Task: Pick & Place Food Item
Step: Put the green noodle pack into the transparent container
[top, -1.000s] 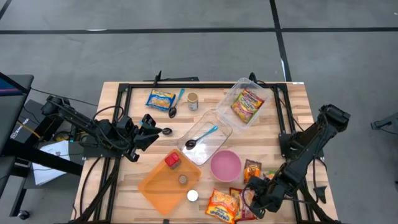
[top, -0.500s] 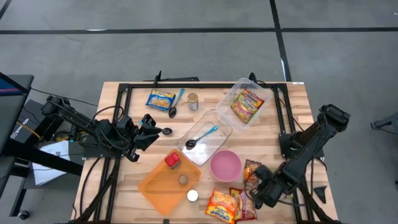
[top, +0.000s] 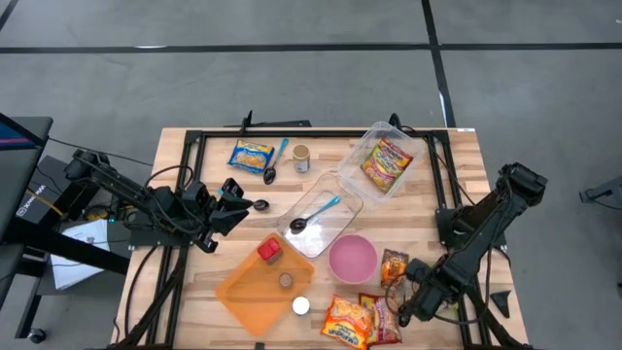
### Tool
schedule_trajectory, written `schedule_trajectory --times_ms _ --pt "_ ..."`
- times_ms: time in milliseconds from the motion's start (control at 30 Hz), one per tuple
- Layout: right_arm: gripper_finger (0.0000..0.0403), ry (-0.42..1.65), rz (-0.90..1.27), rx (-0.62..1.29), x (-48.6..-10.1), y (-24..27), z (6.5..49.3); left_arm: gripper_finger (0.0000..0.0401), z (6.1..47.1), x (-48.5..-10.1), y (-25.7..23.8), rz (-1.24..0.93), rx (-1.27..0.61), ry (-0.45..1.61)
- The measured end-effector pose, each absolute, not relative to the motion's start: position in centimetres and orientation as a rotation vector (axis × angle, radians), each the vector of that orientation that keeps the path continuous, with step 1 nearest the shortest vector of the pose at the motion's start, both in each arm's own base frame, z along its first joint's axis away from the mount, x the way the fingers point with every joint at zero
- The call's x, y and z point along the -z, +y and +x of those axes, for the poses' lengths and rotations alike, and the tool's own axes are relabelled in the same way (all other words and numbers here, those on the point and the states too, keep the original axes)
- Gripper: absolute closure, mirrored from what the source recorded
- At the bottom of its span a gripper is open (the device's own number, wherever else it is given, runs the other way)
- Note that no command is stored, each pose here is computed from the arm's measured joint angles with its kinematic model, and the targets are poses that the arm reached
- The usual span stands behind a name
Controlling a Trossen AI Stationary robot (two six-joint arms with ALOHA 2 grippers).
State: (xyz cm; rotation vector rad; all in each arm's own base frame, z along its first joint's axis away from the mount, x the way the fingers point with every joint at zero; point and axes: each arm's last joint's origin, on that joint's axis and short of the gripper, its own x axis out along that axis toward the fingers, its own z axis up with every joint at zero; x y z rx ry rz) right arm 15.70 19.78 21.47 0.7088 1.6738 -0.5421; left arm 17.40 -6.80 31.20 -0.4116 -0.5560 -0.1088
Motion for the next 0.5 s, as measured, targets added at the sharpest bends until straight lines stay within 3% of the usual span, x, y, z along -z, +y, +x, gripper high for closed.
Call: schedule_trajectory --times_ms 200,500 --pt "0.0343 1.779 0.811 0.838 -20.4 18.9 14.5 0.0289 17.4 -31.2 -6.8 -0.415 0.109 -0.556" --pt "0.0343 1.804 0.801 0.94 -19.3 18.3 13.6 0.0289 17.4 -31.2 -6.8 -0.415 0.11 -0.556"
